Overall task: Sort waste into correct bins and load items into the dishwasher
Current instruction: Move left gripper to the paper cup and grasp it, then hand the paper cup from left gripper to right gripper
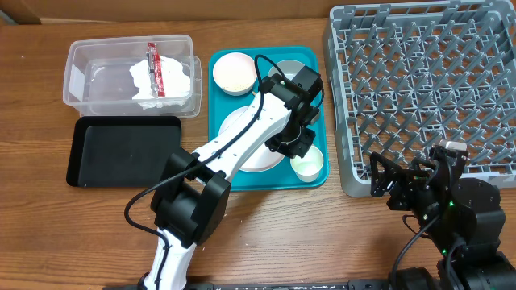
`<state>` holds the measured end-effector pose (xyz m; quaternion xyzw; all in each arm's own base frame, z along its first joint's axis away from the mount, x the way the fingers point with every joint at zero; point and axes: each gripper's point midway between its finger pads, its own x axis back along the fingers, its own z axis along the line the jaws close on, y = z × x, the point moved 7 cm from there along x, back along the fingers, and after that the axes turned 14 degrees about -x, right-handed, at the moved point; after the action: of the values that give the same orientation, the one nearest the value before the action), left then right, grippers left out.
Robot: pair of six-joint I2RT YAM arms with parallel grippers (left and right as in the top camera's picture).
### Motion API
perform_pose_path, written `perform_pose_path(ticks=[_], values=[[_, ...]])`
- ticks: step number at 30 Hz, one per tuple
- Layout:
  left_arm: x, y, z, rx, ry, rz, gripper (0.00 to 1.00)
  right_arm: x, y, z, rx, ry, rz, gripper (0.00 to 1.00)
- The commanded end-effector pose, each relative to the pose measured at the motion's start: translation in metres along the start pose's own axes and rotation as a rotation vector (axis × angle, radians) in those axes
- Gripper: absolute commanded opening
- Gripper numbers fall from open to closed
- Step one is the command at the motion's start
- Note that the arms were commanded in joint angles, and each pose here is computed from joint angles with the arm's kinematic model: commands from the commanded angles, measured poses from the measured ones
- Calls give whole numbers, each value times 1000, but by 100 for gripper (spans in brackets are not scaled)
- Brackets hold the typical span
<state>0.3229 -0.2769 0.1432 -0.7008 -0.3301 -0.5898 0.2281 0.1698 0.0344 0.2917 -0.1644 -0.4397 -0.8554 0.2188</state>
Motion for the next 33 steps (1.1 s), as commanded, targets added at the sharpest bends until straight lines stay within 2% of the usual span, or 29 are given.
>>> perform_pose_path(ticks=[1, 6, 13, 17, 18, 23, 25, 33], values=[[5, -2, 4, 13, -68, -2, 4, 6, 6, 4, -5, 10, -28, 96], [46, -5, 25, 26, -253, -69, 4, 6, 4, 11, -9, 72, 3, 96], [103, -17, 65, 47, -617, -279, 4, 6, 9, 24, -90, 180, -3, 100], [122, -25, 79, 52, -763, -391, 4, -4, 13, 42, -63, 334, 25, 100], [131, -28, 82, 53, -825, -440, 4, -12, 15, 56, -39, 444, 73, 100], [146, -35, 86, 51, -932, -530, 4, -40, 22, 91, 59, 771, 224, 98], [149, -37, 88, 53, -952, -551, 4, -55, 24, 97, 60, 849, 277, 96], [158, -45, 101, 78, -973, -605, 4, -124, 14, 87, 17, 891, 414, 95]])
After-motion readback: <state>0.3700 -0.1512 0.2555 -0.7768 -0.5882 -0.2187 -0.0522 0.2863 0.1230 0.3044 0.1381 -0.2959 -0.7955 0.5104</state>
